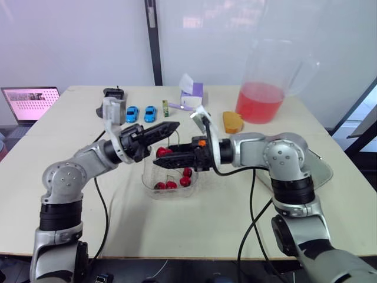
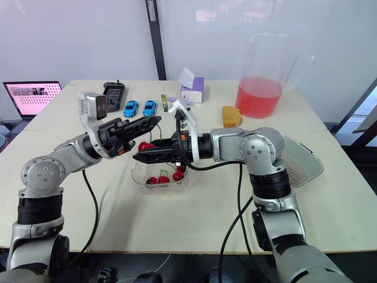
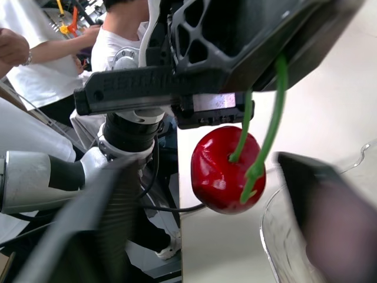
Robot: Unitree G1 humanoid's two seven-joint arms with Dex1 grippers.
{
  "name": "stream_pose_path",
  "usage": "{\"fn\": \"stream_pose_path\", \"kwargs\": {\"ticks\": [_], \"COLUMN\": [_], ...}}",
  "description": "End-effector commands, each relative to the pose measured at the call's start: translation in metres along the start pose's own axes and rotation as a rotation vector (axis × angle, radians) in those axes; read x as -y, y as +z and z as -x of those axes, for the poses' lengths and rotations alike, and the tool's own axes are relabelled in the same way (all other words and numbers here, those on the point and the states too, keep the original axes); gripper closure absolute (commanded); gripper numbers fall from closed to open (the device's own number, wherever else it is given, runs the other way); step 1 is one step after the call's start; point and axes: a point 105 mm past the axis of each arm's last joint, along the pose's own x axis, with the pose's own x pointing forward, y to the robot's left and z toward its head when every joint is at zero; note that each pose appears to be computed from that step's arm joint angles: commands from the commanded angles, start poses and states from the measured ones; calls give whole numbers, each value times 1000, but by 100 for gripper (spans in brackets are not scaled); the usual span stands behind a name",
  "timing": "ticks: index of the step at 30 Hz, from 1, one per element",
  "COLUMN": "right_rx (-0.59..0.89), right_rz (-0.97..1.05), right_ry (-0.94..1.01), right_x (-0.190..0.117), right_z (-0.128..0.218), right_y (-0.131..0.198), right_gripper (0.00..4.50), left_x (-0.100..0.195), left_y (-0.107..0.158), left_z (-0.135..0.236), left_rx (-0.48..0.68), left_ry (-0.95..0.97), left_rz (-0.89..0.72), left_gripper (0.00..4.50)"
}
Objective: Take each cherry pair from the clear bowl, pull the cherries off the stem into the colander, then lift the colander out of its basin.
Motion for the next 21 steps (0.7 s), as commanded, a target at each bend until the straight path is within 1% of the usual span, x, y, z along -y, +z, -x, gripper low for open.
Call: {"fn": "stream_pose_path", "kwargs": {"ticks": [1,2,3,7,10,15,17,21], "right_rx": [31,33,32,17,-30,-191,-205,-199], "right_rz": [40,38,38,34,37,72,78,91], "right_ry": [27,30,32,31,33,6,-6,-9], "right_x": [-6,-6,-6,-6,-7,-6,-3,-1], "right_z": [-3,-3,-4,-4,-4,-10,-11,-9], "right_y": [11,11,10,6,-4,-45,-48,-43], "right_gripper": [325,365,377,379,379,379,379,379], "left_x": [9,9,9,8,8,7,7,7], "left_y": [10,10,10,10,10,11,11,12], "left_z": [1,1,1,1,2,1,0,0], "left_rx": [29,30,31,35,39,48,51,57], "left_ry": [-26,-26,-25,-21,-21,-22,-22,-22], "left_rz": [-37,-37,-37,-37,-36,-36,-35,-34], "left_gripper": [450,450,450,450,450,450,450,450]}}
